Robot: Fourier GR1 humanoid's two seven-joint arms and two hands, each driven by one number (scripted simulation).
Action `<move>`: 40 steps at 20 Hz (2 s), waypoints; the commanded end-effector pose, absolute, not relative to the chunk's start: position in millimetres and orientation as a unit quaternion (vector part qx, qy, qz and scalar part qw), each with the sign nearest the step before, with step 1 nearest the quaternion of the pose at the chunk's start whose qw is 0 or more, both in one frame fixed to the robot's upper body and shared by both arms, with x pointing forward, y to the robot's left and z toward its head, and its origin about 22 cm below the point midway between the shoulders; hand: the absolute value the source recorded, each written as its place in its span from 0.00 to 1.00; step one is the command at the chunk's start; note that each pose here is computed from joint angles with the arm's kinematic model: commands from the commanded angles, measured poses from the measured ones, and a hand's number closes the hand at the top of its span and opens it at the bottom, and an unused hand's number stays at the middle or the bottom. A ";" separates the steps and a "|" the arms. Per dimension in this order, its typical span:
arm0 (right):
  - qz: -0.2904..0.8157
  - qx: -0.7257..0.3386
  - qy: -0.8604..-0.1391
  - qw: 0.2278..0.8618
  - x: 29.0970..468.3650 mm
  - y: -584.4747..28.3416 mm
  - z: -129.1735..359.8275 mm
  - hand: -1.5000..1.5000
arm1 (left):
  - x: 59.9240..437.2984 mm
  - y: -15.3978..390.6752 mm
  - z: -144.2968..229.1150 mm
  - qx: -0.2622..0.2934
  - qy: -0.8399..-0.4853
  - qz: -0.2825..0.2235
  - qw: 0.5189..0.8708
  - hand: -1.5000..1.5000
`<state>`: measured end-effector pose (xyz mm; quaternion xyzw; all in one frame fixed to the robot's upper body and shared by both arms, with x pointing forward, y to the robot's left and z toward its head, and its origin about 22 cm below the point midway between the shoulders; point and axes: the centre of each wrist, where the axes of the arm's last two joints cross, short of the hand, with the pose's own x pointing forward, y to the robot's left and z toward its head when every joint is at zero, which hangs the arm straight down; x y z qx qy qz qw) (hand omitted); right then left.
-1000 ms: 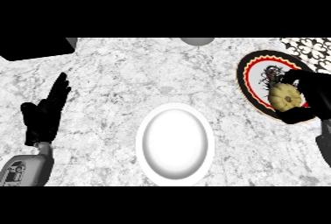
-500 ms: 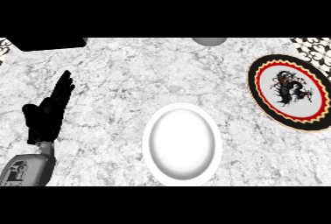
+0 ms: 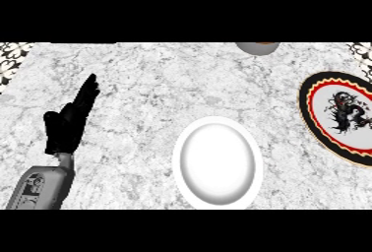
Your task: Pick the squash from the plate and place it in the plate
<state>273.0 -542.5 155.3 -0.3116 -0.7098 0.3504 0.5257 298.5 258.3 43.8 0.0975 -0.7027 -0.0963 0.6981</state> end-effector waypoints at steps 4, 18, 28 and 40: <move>0.392 -0.292 -0.695 0.527 319.7 -495.3 95.1 1.00 | 310.4 241.6 46.0 0.088 -0.699 -0.104 0.702 0.50; 0.394 -0.263 -0.618 0.628 344.4 -450.7 24.7 0.00 | 311.2 256.1 41.4 0.090 -0.704 -0.106 0.696 0.50; 0.221 -0.165 -0.728 0.628 347.4 -474.9 57.2 0.00 | 312.8 246.1 39.4 0.091 -0.706 -0.099 0.695 0.50; 0.051 -0.208 -0.736 0.642 250.0 -585.6 107.4 0.00 | 310.6 255.0 46.3 0.083 -0.703 -0.108 0.698 0.50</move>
